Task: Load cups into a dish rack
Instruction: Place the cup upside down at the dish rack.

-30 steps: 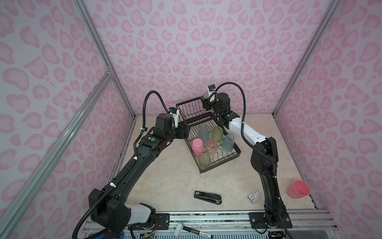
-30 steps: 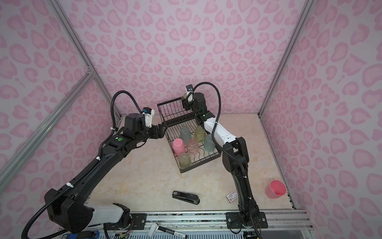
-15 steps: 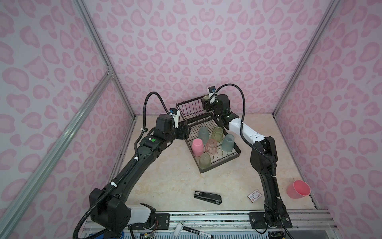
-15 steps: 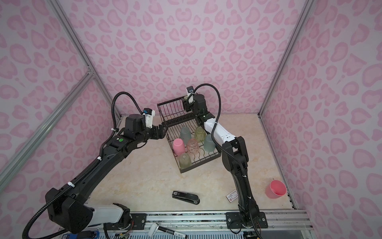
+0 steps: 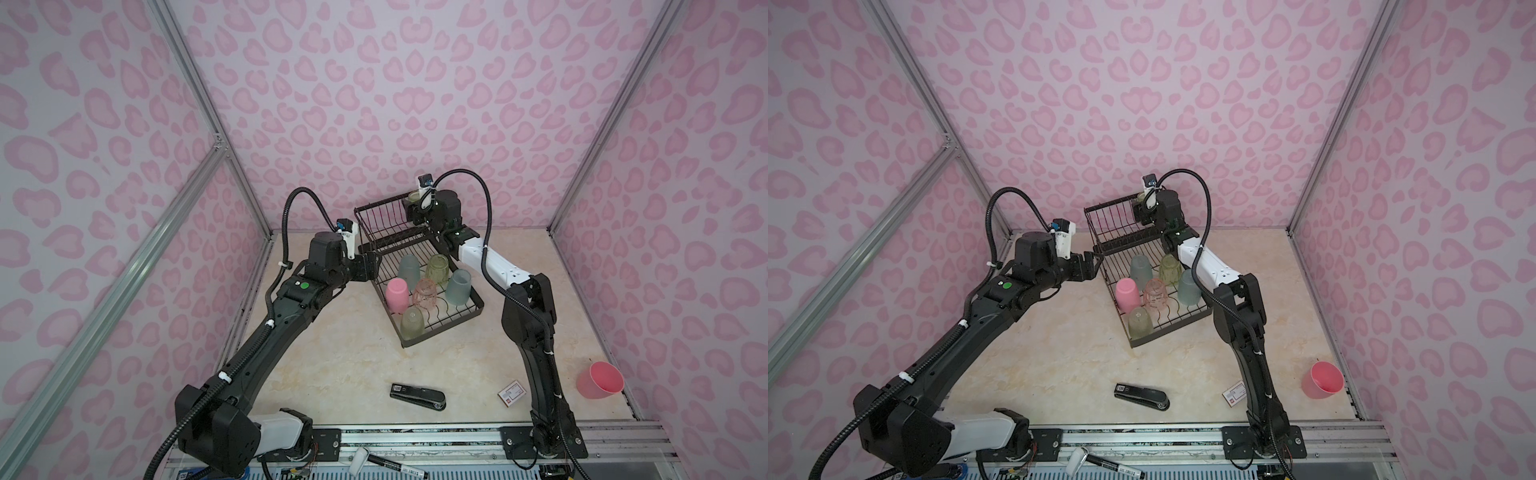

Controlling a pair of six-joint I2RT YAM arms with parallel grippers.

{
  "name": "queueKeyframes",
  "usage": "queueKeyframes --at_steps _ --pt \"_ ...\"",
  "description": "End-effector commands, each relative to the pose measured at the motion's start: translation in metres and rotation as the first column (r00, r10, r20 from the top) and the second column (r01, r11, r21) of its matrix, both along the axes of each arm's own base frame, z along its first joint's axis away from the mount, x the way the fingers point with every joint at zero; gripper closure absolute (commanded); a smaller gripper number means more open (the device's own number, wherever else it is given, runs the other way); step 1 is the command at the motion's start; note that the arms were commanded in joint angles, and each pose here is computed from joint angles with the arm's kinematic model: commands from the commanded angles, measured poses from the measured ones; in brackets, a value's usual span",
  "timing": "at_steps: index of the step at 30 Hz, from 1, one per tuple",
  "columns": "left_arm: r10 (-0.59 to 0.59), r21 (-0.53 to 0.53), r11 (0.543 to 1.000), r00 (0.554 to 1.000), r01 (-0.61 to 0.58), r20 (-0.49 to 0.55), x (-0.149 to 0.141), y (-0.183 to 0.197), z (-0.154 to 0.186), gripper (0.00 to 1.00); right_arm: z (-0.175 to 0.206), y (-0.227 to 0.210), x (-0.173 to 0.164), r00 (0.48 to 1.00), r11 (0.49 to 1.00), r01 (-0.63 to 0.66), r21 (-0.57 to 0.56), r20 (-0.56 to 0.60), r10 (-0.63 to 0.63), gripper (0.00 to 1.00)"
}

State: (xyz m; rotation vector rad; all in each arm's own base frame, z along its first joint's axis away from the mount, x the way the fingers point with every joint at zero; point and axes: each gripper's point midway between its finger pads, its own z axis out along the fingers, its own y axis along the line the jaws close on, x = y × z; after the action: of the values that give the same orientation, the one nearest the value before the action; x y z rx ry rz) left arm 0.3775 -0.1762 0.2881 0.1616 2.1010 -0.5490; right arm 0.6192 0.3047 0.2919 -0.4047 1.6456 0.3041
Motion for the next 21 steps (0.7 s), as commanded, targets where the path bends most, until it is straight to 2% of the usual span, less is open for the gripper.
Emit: queueKeyframes --at_steps 1,5,6,11,21 --pt "-0.002 -0.023 1.0 0.999 0.003 0.047 0.002 0.0 0.013 0.17 -0.008 0.001 0.001 1.0 1.0 0.001 0.0 -0.024 -0.001 0.16" --pt "-0.003 -0.027 1.0 0.999 0.005 0.051 0.001 -0.001 0.013 0.16 -0.006 0.0 0.0 1.0 1.0 -0.002 0.001 -0.024 0.002 0.13" --pt "-0.002 -0.028 1.0 0.999 0.003 0.053 0.001 0.0 0.014 0.16 0.01 -0.001 -0.004 1.0 1.0 -0.001 0.011 -0.002 0.001 0.13" --pt "0.001 -0.027 1.0 0.998 0.001 0.062 0.0 0.001 0.017 0.15 0.03 -0.004 -0.009 1.0 1.0 -0.001 0.024 0.024 0.001 0.11" --pt "0.009 -0.029 1.0 0.997 -0.007 0.071 -0.001 0.005 0.019 0.15 0.039 -0.005 -0.013 0.999 0.999 -0.002 0.033 0.032 0.001 0.1"
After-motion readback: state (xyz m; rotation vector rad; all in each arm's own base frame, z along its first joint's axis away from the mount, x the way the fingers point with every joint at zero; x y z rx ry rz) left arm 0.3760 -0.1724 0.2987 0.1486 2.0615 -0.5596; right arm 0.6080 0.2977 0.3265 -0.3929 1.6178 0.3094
